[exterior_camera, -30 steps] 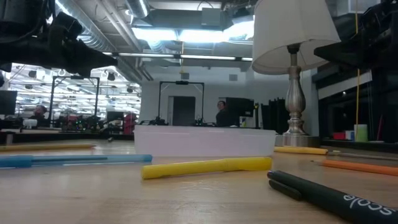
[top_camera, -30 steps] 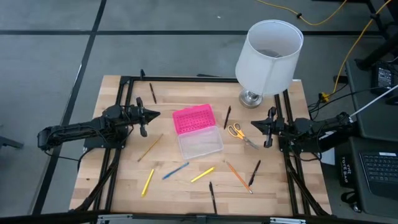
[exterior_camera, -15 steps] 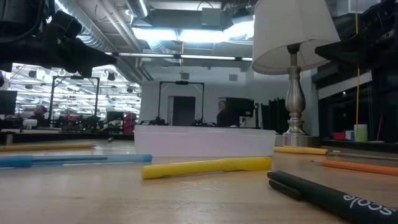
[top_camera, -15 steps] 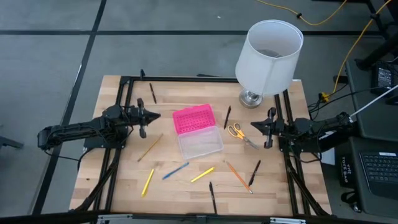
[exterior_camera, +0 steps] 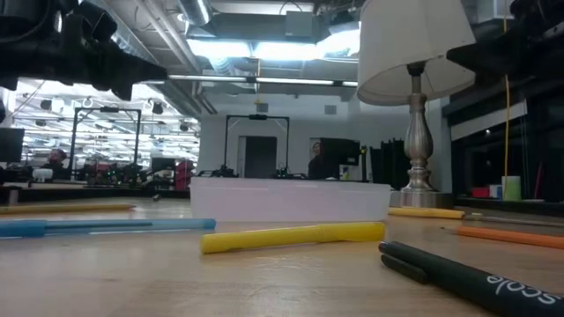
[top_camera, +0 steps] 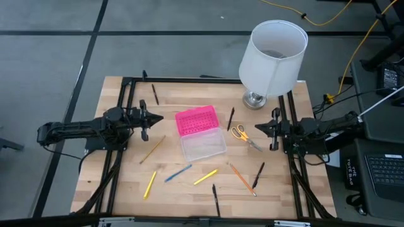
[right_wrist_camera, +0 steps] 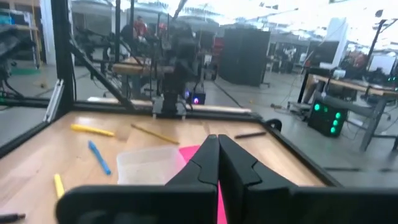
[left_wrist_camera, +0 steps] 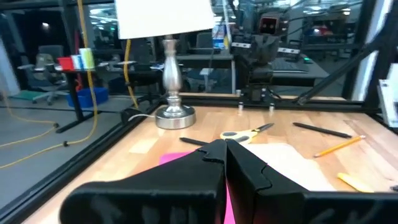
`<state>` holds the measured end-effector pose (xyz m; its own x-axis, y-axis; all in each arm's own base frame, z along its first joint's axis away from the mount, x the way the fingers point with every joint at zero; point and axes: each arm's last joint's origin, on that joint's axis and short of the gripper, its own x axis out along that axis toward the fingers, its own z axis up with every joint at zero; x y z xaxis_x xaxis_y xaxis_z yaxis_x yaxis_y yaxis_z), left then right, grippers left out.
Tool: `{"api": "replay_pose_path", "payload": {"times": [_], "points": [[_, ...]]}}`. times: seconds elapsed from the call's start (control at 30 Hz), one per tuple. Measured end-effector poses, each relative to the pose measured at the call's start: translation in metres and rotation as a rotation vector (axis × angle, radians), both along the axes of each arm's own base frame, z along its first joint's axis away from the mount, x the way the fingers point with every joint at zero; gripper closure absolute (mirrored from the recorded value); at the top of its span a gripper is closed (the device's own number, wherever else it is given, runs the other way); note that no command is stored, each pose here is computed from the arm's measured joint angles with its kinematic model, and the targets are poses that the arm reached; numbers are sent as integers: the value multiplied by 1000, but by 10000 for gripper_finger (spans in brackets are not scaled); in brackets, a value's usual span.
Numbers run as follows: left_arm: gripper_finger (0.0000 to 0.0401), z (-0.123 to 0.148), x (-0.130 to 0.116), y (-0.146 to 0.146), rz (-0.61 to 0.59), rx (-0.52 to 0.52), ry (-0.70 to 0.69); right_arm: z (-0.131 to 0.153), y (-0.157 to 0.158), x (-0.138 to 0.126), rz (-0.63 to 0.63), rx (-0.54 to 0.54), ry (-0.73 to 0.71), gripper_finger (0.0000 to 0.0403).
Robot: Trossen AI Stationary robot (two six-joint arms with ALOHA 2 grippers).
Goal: Pick & place school supplies into a supply box
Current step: Put the yellow scissors into the pink supply box
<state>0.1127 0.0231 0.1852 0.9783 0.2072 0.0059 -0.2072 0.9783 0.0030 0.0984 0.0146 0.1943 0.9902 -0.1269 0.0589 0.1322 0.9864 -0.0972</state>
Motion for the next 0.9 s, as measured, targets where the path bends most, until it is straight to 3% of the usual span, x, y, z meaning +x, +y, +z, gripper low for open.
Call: {"api": "replay_pose_path", "payload": {"times": [0.33,0.57,0.77,0.9], "points": [[398,10,19,-4,17,-29,107,-7,3,17,-52,-4,83,400],[398,20,35,-11,-25,-41,180,-11,5,27,-70,99,141,397],[398,20,41,-15,-17,-35,223,1,12,39,48,189,188,398],[398,19,40,-16,-7,-61,230,5,16,49,86,185,250,400]]}}
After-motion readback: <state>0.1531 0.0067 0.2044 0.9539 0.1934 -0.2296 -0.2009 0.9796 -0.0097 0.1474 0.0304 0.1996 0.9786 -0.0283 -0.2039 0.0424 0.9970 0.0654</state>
